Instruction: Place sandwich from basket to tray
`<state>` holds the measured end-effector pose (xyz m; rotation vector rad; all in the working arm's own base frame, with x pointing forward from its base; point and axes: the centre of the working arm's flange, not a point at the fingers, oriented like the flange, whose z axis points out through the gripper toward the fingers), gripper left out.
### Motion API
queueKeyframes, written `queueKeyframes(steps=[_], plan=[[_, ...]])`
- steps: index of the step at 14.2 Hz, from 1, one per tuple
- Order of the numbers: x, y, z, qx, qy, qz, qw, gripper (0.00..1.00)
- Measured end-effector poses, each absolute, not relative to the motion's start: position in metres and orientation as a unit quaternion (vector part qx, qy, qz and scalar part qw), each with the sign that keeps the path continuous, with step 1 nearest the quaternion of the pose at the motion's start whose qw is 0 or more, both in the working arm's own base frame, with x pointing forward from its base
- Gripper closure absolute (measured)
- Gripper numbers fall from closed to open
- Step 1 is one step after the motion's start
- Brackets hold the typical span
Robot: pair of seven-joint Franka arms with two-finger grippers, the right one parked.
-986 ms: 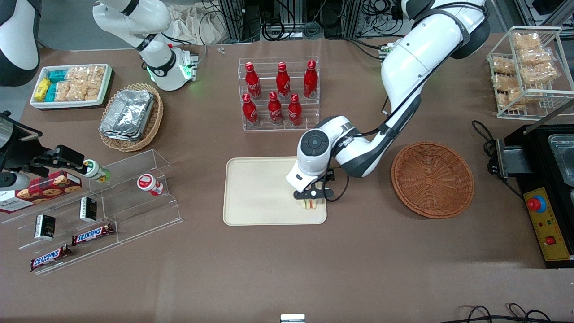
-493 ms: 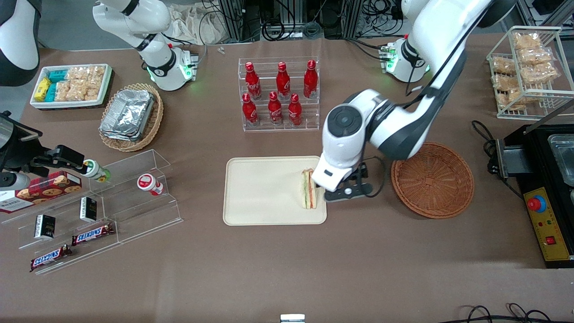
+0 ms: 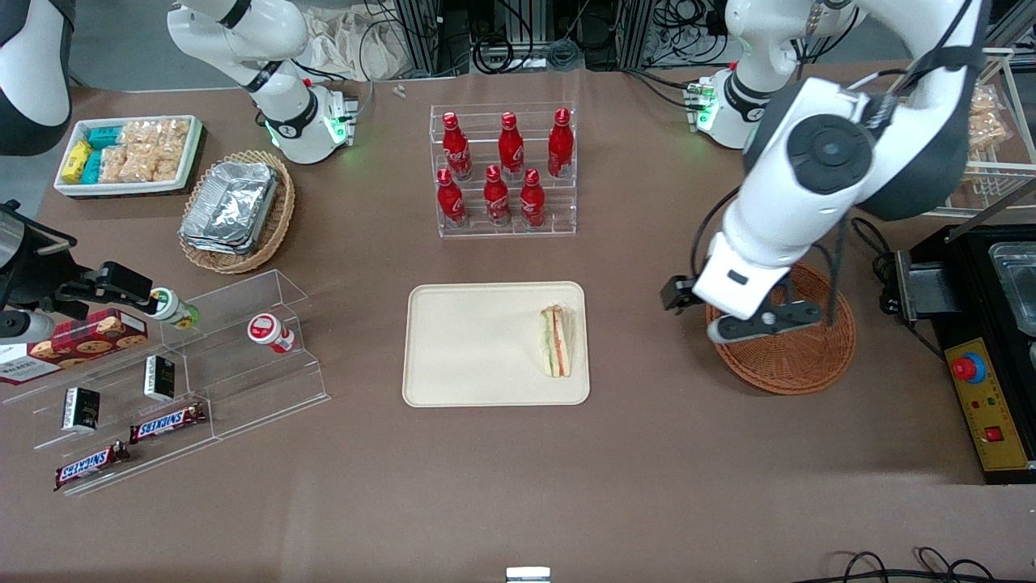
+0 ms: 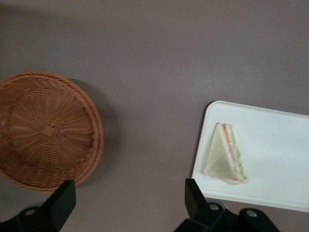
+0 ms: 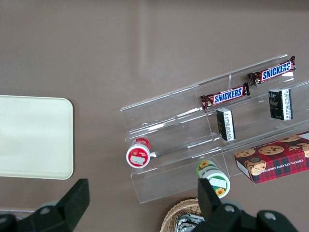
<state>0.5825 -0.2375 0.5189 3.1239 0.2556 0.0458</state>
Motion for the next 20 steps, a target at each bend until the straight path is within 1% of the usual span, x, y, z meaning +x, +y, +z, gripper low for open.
queueKeyframes(steps=[2, 4, 8, 10, 12, 15, 17, 20], plan=[[0.572, -0.216, 0.529, 0.997, 0.068, 0.020, -0.008, 0.00], [0.570, -0.187, 0.544, 0.999, 0.038, 0.025, -0.014, 0.00], [0.578, -0.082, 0.572, 1.000, 0.016, 0.007, -0.017, 0.00], [0.582, -0.030, 0.580, 1.000, 0.020, 0.007, -0.020, 0.00], [0.583, 0.004, 0.585, 0.999, 0.036, 0.008, -0.020, 0.00], [0.584, 0.010, 0.597, 0.999, 0.042, 0.018, -0.018, 0.00], [0.586, 0.000, 0.607, 0.999, 0.037, 0.027, -0.004, 0.00], [0.594, -0.011, 0.612, 0.999, 0.033, 0.034, 0.018, 0.00]])
